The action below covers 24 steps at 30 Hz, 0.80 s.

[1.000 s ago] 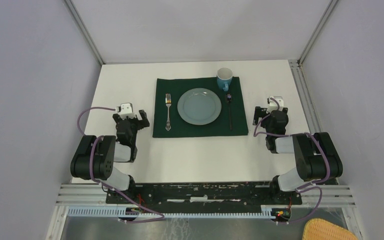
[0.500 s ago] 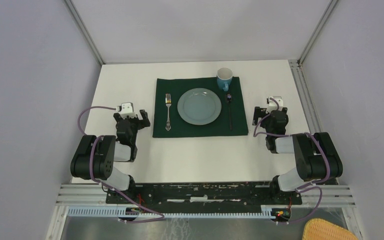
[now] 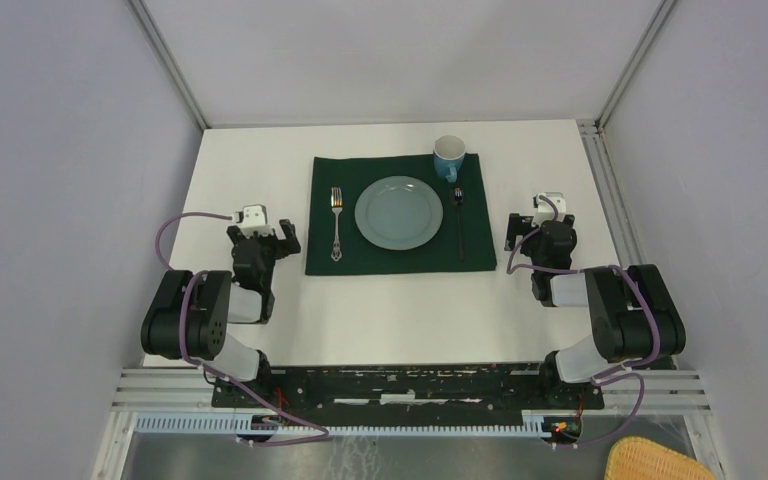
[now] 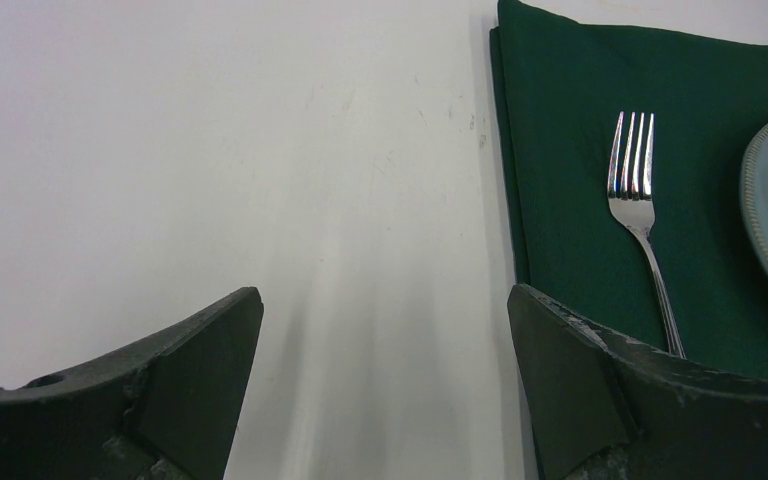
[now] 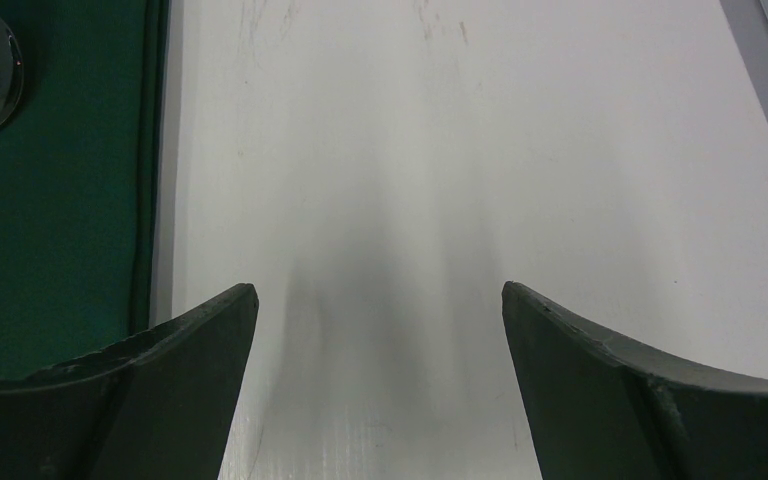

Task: Set the dinner table for one person
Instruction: Reset both arms

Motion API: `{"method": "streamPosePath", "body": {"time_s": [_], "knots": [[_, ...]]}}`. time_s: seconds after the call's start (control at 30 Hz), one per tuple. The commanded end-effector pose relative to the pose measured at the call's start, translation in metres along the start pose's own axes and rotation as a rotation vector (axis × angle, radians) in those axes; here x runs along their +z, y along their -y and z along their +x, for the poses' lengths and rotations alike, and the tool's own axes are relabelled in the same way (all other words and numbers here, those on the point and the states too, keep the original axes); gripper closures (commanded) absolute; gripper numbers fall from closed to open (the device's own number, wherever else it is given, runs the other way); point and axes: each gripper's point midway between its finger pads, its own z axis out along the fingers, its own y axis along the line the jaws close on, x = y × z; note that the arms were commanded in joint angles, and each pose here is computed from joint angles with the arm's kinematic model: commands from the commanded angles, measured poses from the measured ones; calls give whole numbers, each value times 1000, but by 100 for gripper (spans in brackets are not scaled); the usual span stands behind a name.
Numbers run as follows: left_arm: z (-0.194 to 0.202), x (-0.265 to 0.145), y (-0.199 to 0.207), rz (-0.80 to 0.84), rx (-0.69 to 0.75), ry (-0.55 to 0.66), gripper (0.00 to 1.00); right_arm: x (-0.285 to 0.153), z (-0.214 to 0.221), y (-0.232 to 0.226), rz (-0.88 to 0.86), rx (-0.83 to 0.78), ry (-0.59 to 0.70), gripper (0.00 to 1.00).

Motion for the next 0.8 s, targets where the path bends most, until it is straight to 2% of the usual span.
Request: {"method": "streamPosePath", "body": {"time_s": [0.0, 0.77], "knots": [[-15, 6, 2, 18, 54, 48, 0, 6, -27, 1, 4, 9, 81, 2], [-15, 6, 3, 19, 54, 48, 0, 6, -27, 2, 5, 10, 81, 2]]}}
